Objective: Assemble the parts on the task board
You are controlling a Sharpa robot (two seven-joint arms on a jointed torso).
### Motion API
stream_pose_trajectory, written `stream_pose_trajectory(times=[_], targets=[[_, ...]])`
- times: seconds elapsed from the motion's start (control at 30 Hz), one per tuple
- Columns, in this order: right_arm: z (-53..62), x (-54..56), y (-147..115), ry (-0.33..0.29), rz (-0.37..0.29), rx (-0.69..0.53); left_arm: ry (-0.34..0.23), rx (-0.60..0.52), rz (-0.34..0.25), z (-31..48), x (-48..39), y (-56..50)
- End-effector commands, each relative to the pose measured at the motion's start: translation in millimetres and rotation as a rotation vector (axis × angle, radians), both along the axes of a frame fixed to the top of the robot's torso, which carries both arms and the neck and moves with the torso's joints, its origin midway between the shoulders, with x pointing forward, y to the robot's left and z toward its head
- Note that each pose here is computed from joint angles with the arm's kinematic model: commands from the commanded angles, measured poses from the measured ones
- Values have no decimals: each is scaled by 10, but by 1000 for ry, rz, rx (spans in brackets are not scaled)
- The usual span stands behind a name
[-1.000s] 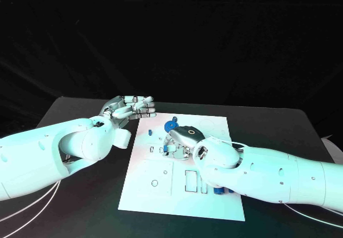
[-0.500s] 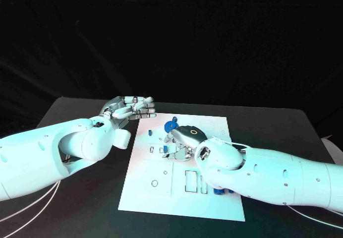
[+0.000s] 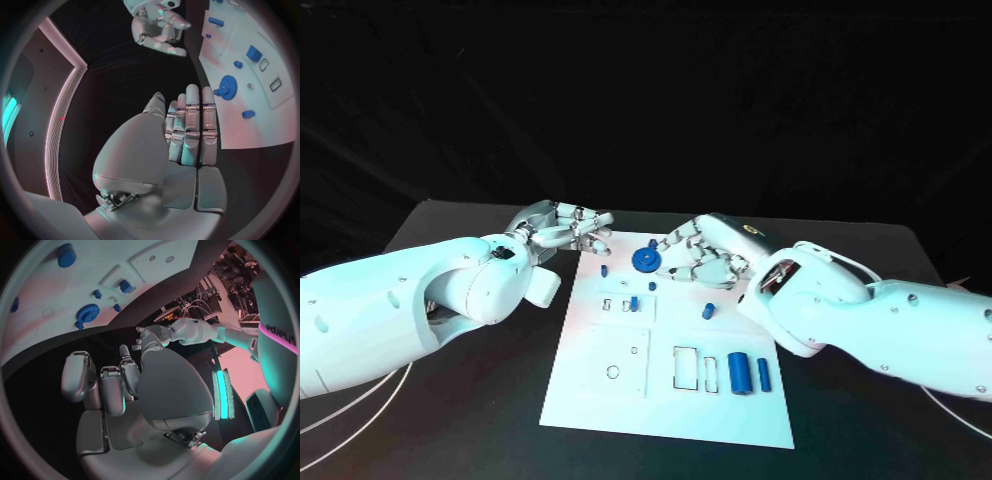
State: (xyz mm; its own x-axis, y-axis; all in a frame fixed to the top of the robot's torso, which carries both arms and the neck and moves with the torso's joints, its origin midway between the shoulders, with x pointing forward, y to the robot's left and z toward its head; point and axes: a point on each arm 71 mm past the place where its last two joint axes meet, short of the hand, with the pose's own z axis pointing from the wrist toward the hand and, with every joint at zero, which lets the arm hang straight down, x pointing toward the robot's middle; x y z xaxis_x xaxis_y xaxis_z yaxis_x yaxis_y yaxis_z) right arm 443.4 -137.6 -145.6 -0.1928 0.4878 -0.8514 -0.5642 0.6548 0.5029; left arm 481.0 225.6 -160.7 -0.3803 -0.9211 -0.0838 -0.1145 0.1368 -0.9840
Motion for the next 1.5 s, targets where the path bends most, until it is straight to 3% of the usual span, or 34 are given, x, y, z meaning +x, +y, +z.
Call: stream_pose_trajectory(times=[0.03, 0.1, 0.23, 0.43, 0.63, 1.03, 1.5], targets=[[65, 46, -212, 174, -16, 174, 96, 269, -193, -132, -28, -79], [97, 69, -375, 202, -54, 200, 112, 357, -236, -143, -4, -110], [114, 100, -578, 237, -107, 238, 123, 486, -267, -141, 39, -150], [116, 131, -830, 253, -177, 256, 73, 782, -241, -77, 173, -276], [114, 145, -951, 250, -214, 254, 71, 959, -244, -59, 245, -436], [117, 156, -1020, 240, -246, 239, 147, 1141, -299, -114, 324, -660], [120, 166, -1041, 233, -262, 229, 178, 1183, -351, -192, 340, -825]])
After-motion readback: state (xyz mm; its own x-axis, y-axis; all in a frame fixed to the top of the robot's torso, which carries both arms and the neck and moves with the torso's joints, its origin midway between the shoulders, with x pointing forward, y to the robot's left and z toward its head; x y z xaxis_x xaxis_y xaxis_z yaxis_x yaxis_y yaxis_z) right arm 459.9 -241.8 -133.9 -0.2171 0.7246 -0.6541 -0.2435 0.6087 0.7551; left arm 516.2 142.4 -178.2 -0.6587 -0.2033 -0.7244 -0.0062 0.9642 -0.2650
